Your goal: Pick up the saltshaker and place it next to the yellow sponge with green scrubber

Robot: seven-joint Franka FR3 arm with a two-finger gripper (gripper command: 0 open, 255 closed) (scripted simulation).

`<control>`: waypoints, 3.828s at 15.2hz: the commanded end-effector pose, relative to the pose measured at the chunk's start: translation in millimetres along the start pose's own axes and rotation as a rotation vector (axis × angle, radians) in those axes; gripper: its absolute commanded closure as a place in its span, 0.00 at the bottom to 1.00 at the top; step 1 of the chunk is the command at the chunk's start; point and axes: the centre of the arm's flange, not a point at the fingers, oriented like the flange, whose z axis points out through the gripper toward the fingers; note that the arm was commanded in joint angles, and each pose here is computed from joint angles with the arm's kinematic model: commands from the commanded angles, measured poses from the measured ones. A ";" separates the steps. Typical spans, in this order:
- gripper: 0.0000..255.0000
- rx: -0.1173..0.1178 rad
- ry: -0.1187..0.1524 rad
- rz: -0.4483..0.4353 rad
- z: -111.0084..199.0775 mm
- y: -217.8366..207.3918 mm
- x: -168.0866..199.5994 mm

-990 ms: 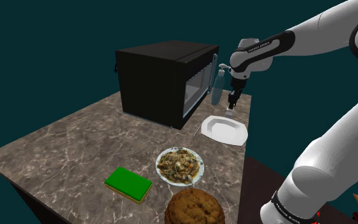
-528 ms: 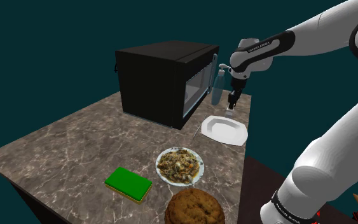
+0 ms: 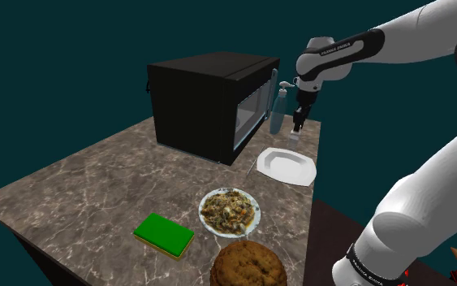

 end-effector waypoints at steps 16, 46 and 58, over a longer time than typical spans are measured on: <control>1.00 0.000 -0.001 0.000 -89.7 -1.5 -2.3; 1.00 0.000 -0.001 0.000 -126.1 -288.1 47.5; 1.00 0.000 -0.001 0.000 -125.1 -444.1 74.9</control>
